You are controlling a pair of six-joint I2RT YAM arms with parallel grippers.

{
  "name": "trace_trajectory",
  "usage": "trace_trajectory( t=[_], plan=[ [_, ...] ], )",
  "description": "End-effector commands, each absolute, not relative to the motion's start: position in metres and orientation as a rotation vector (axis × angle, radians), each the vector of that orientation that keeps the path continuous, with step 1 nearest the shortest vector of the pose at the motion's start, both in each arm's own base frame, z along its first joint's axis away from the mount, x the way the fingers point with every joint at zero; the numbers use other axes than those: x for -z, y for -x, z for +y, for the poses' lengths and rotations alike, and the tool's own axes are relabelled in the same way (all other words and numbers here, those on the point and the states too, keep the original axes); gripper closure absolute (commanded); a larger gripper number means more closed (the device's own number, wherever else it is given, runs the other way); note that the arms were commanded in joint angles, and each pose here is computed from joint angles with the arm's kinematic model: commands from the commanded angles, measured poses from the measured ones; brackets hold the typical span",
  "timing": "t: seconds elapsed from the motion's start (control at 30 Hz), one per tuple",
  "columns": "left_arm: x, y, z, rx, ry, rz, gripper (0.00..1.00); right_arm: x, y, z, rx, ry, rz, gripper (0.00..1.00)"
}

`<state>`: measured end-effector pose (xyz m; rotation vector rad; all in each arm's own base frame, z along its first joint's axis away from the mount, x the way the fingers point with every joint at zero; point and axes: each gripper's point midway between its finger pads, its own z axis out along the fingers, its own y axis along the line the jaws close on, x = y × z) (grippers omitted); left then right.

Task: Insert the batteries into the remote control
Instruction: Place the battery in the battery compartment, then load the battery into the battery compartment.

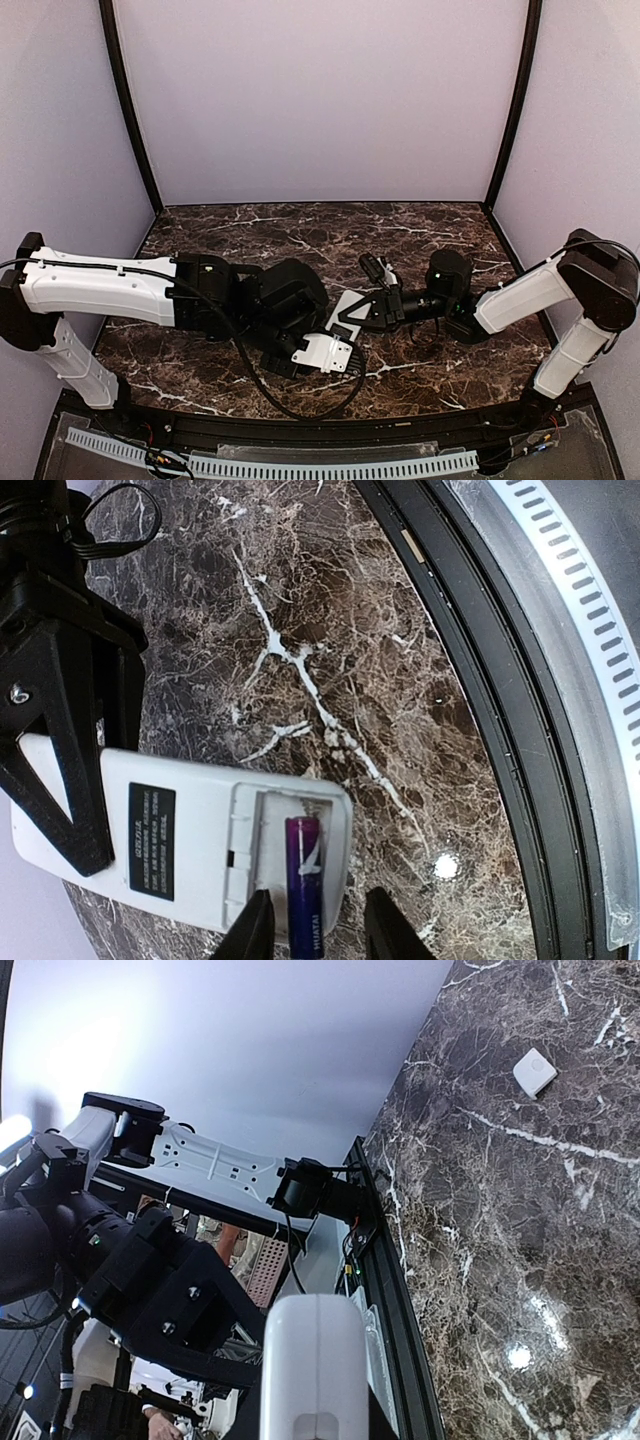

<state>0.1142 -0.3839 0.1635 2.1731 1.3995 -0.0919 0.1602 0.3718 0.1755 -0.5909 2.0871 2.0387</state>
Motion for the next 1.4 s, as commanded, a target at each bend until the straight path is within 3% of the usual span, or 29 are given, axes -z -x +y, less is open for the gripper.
trace_trajectory(
  t=[0.0, 0.33, 0.53, 0.8, 1.13, 1.37],
  plan=[
    [-0.168, -0.123, -0.370, 0.017, -2.149, 1.421, 0.68, -0.193, -0.151, 0.375, -2.094, 0.695, 1.993, 1.00],
    [-0.185, -0.126, -0.372, 0.027, -2.085, 1.400, 0.60, -0.190, -0.152, 0.376, -2.089, 0.683, 2.007, 1.00],
    [-0.206, -0.114, -0.373, 0.157, -2.017, 1.387, 0.55, -0.192, -0.156, 0.374, -2.066, 0.665, 1.997, 1.00],
    [-0.216, -0.125, -0.365, 0.302, -1.764, 1.558, 0.54, -0.196, -0.178, 0.362, -2.017, 0.561, 1.957, 1.00],
    [-0.231, -0.176, -0.365, 0.492, -1.079, 1.940, 0.69, -0.203, -0.197, 0.347, -1.913, 0.385, 1.901, 1.00],
    [-0.216, -0.177, -0.376, 0.540, -0.979, 2.088, 0.69, -0.197, -0.204, 0.342, -1.834, 0.318, 1.964, 1.00]
  ],
)
